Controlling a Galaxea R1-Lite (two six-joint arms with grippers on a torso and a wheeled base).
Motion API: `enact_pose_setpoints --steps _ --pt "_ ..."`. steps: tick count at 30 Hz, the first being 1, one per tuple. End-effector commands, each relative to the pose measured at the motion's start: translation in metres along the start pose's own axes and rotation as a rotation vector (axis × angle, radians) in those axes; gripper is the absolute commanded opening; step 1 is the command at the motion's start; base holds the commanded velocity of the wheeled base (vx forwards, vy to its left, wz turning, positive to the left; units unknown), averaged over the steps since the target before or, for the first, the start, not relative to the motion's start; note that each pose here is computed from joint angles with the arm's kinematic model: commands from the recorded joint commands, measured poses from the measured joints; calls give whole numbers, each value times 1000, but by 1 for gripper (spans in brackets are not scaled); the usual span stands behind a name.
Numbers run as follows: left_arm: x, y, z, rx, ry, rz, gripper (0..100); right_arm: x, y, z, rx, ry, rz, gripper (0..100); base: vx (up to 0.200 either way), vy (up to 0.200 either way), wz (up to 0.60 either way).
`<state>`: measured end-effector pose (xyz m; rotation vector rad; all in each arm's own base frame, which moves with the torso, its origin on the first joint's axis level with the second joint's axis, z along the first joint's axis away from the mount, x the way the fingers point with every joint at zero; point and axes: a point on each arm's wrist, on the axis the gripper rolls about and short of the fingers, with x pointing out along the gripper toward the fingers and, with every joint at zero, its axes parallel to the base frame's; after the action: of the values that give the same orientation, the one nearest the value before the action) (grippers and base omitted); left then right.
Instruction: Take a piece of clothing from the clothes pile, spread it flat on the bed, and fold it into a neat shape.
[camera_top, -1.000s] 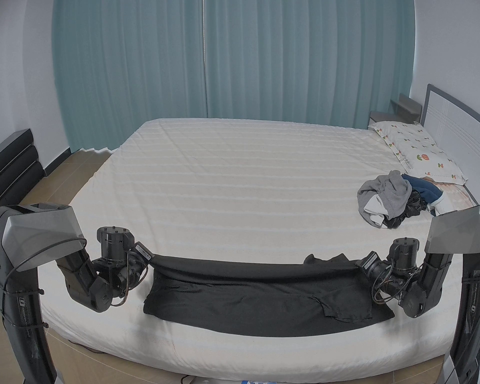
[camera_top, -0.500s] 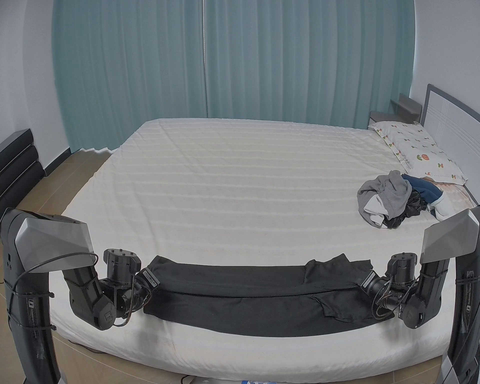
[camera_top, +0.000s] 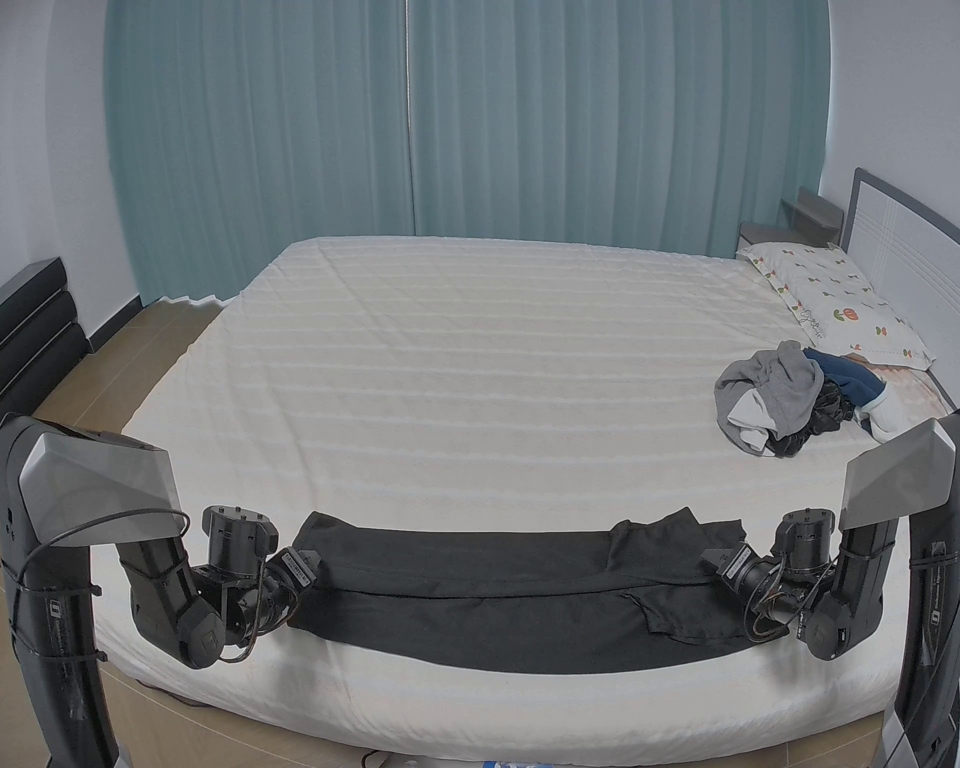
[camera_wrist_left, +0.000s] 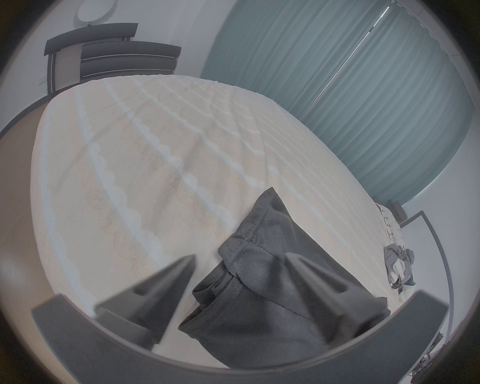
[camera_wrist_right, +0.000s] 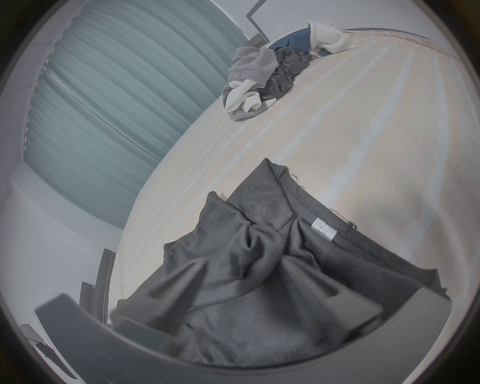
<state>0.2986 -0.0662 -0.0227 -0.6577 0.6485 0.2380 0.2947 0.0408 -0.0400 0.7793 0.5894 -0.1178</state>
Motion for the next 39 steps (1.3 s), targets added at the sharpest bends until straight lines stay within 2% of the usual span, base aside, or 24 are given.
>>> enact_pose_setpoints --steps 1,5,9,14,18,24,28,29,31,33,35,39 --pt "-17 -5 9 3 -24 -27 100 -13 10 11 5 -34 37 100 0 0 0" --pt "-22 -12 16 -6 -52 -59 100 -27 17 25 18 -60 90 100 0 0 0" --pt "-19 -12 17 -16 -53 -62 100 -28 14 33 29 -74 95 100 0 0 0" --pt "7 -13 10 -42 -33 -49 100 -24 4 44 66 -65 107 100 0 0 0" --pt "21 -10 3 -38 -18 -32 100 -20 -4 51 133 -41 128 100 0 0 0" --pt "23 -4 -1 -36 -1 -10 100 -11 -16 52 168 -15 119 100 0 0 0" --pt "15 3 -2 -74 8 9 100 -11 -20 53 207 -1 127 100 0 0 0" --pt "4 4 0 -116 6 -5 100 -11 -23 55 238 20 137 100 0 0 0" --pt "-8 5 2 -117 32 -42 100 -12 -25 55 251 40 149 100 0 0 0" --pt "-19 8 2 -103 71 -88 100 -12 -27 54 255 52 150 100 0 0 0" --pt "-32 15 -3 -45 137 -138 100 -11 -27 54 255 55 149 100 0 0 0" --pt "-37 27 -14 78 192 -149 100 -11 -28 52 253 63 147 100 0 0 0"
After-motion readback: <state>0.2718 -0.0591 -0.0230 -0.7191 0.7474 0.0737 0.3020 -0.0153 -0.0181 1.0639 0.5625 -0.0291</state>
